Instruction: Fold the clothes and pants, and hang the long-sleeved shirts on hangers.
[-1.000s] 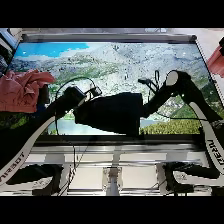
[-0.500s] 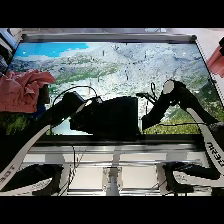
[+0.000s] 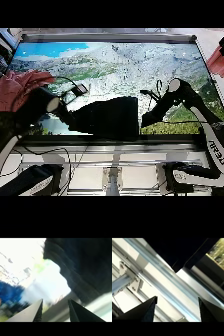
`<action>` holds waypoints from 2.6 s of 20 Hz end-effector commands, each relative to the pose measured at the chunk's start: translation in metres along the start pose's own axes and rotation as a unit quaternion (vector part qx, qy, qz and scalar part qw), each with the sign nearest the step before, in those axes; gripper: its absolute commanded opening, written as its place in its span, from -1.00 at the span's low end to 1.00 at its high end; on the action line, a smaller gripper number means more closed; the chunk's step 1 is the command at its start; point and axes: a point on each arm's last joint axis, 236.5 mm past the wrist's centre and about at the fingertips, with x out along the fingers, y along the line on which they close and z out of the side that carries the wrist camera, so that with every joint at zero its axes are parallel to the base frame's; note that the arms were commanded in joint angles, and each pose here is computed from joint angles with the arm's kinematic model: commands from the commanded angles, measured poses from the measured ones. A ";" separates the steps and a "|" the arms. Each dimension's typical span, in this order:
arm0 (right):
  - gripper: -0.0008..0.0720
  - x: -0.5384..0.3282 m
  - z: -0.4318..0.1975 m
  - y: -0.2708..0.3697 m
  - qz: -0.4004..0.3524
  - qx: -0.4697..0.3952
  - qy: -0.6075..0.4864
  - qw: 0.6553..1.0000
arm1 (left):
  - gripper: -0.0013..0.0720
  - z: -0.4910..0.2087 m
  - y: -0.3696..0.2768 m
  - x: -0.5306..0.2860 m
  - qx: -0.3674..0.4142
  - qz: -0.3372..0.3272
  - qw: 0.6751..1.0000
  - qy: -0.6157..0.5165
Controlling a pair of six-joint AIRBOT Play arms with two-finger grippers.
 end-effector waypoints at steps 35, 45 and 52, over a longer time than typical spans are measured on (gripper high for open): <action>0.64 -0.020 0.025 -0.040 -0.023 0.039 -0.089 0.995 | -0.79 0.003 0.005 0.152 -0.415 -0.255 0.871 0.063; 0.73 -0.027 0.070 -0.033 -0.003 0.012 -0.186 0.983 | -0.79 -0.005 0.115 0.061 -0.417 -0.024 0.905 -0.081; 0.74 0.025 0.090 -0.053 0.050 0.076 -0.201 0.975 | -0.78 -0.020 0.100 0.063 -0.410 -0.040 0.911 -0.039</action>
